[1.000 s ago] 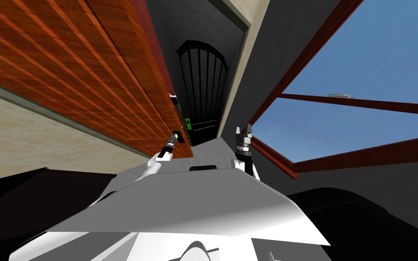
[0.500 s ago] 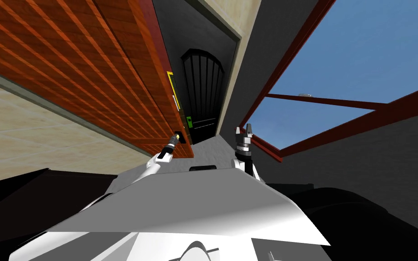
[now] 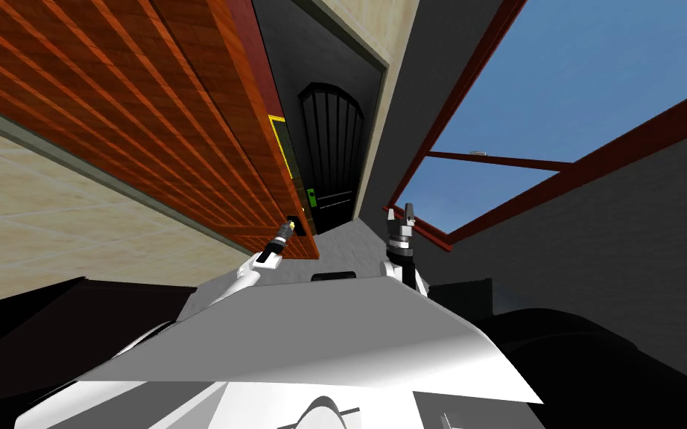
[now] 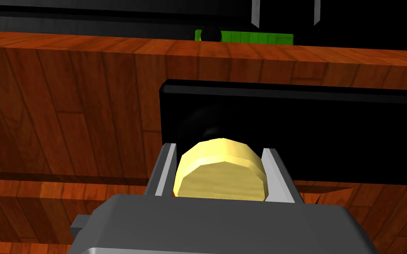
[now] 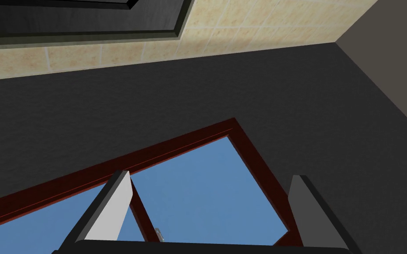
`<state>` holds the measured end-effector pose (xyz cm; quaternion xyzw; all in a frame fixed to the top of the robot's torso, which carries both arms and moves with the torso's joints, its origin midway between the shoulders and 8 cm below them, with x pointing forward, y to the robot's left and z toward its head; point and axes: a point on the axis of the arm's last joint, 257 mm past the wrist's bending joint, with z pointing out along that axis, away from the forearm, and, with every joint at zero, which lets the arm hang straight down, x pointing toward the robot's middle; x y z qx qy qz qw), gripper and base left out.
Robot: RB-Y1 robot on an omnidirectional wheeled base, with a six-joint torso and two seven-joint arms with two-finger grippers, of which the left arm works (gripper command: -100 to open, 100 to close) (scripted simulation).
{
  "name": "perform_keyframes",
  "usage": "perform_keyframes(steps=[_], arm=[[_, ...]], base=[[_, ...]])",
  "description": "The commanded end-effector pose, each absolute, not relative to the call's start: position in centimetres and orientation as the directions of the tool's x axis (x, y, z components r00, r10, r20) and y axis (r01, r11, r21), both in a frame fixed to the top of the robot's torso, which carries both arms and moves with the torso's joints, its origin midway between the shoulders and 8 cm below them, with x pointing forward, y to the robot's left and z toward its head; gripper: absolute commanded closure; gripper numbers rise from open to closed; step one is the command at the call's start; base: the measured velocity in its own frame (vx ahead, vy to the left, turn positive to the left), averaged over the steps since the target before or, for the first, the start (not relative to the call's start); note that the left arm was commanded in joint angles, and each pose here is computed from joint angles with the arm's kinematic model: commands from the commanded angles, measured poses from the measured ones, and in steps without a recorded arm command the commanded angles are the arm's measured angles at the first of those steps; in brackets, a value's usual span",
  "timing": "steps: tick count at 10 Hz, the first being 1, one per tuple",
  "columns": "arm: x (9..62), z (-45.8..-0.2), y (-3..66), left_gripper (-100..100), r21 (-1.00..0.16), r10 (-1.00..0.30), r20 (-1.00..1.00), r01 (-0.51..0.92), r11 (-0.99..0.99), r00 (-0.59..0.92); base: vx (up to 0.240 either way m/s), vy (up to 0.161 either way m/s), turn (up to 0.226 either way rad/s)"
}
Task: Pull the door open
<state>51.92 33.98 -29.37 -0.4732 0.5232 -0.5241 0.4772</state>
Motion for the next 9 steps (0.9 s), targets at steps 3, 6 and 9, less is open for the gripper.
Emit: perform_keyframes(steps=[3, 6, 9], arm=[[50.5, -29.6, 33.5, 100, -1.0, -0.989, -0.002, 0.002, 0.002, -0.148], [50.1, -29.6, 33.4, 100, -1.0, -0.986, -0.004, 0.0, 0.004, -0.164], [48.5, -29.8, 33.6, 100, -1.0, -0.979, -0.004, 0.0, 0.004, -0.204]], base=[[-0.207, 0.11, -0.116], [-0.179, 0.093, -0.07], [-0.164, 0.105, -0.123]])
